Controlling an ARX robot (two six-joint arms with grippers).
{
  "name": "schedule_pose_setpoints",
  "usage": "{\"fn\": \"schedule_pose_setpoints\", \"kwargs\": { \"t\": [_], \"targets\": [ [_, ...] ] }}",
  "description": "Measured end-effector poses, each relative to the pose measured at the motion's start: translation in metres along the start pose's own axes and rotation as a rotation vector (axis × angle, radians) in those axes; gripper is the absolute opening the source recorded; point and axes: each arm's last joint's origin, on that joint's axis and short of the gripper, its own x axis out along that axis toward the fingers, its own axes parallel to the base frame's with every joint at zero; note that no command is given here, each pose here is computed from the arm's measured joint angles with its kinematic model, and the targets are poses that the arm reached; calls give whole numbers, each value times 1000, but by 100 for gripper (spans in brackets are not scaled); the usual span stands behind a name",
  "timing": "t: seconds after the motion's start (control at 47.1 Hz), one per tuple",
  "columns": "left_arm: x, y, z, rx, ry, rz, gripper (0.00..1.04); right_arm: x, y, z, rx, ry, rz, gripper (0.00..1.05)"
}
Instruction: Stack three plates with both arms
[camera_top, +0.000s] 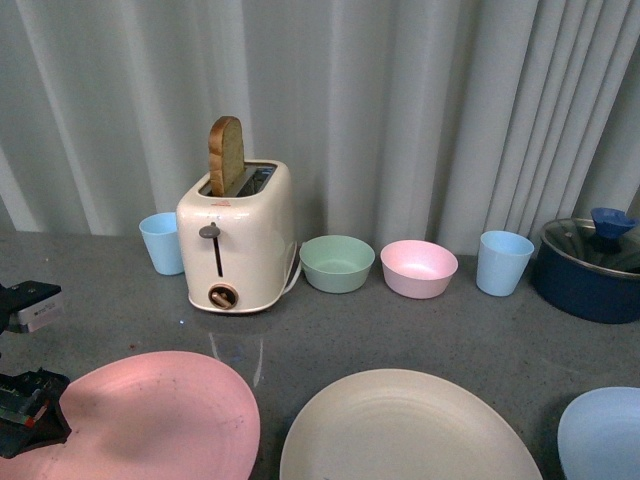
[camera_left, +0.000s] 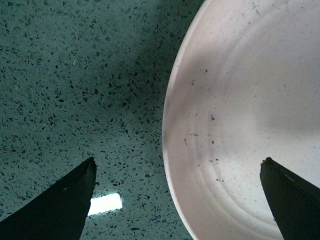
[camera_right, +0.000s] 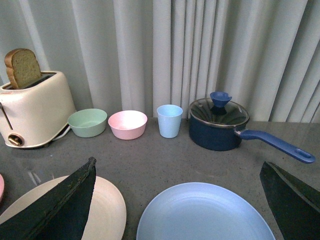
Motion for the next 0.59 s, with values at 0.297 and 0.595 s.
{"fn": "schedule_pose_setpoints", "kwargs": {
  "t": [0.297, 0.595],
  "targets": [
    [9, 3, -6, -2, 17, -8, 98, 0, 0, 0, 0, 0, 0, 97],
    [15, 0, -9, 3, 29, -15, 98, 0, 0, 0, 0, 0, 0, 97]
  ]
}}
